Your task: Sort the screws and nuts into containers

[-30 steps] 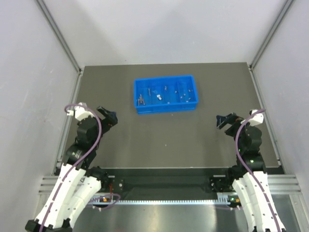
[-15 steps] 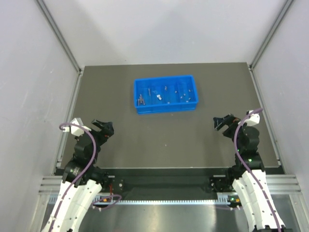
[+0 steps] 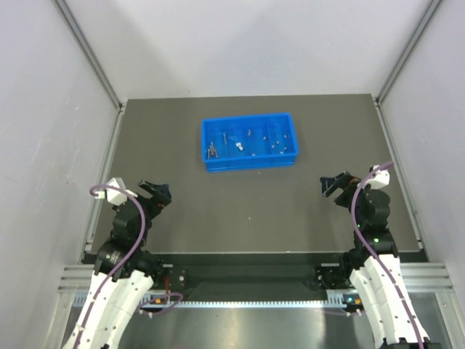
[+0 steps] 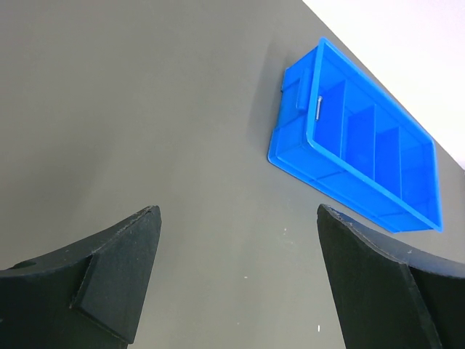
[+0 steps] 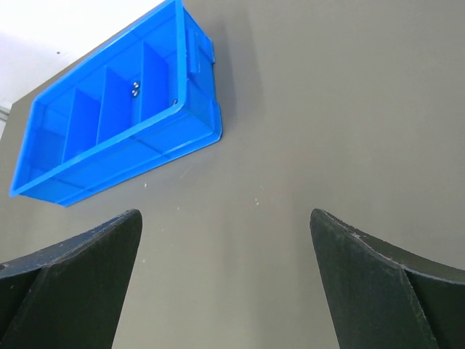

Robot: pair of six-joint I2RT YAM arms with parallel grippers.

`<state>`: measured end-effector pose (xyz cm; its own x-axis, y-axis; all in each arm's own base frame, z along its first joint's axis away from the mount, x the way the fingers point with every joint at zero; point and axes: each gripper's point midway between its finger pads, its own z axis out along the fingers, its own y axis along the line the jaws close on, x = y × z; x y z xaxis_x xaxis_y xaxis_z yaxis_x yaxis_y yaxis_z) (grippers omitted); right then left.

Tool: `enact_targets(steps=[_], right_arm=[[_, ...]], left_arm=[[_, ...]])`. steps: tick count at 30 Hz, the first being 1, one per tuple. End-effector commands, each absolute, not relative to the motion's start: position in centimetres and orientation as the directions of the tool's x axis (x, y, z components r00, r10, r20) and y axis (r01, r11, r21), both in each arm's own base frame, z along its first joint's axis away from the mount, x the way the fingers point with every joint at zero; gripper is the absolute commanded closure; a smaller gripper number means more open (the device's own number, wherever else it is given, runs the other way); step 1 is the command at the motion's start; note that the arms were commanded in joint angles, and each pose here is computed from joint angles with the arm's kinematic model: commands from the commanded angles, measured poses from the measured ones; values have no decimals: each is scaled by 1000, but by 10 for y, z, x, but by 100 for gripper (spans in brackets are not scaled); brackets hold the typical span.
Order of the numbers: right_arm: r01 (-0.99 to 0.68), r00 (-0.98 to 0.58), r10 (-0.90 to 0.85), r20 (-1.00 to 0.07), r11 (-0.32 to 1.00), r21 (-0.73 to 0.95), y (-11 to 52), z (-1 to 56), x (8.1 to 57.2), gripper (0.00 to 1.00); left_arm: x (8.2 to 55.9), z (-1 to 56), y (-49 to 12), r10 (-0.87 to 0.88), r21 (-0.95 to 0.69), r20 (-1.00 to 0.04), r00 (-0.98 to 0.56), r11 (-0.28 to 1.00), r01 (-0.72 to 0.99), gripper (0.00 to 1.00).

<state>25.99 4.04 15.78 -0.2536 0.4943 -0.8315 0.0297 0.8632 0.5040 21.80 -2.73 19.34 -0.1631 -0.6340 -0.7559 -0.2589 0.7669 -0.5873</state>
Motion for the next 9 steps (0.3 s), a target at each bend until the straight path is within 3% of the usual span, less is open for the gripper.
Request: enact_targets(steps=[1,9], right_arm=[[-20,-182,481,-857,870,492,40,192,268,0],[-49,-173,461,-870,878,475,42,199,269,0]], left_arm=[[219,193,-22,-622,-571,-769,-147,772,-279,7],[221,193,-19,-618,-563,-774,-139,772,-296,7]])
